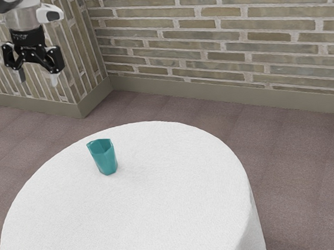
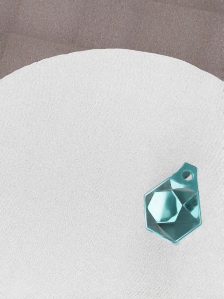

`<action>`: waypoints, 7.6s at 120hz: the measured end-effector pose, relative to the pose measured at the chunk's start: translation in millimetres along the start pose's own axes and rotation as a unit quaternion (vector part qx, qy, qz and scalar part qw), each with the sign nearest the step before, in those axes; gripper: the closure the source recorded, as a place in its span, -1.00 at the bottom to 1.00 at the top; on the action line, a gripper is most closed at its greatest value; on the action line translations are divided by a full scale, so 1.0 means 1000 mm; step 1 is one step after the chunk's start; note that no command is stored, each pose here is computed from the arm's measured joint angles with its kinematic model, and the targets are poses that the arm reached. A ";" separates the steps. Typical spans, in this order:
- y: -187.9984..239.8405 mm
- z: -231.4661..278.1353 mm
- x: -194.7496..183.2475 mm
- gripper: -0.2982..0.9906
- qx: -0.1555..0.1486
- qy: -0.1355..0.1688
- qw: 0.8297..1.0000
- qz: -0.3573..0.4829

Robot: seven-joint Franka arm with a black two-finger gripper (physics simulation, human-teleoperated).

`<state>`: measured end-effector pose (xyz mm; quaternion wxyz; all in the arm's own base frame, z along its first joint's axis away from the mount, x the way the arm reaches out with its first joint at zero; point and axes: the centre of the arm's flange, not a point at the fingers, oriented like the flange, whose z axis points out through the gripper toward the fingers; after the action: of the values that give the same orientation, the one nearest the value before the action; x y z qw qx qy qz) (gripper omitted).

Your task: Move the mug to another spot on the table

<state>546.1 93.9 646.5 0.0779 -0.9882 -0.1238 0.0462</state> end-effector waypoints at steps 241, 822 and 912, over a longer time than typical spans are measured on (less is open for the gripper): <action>-0.018 0.336 0.180 -0.54 -0.152 -0.116 0.849 -0.492; 0.050 0.387 0.076 0.14 -0.224 -0.259 0.778 -0.526; 0.007 0.279 0.060 -0.52 -0.237 -0.143 0.822 -0.498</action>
<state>575.0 142.1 366.3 -0.1654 -0.7623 -0.6158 0.1115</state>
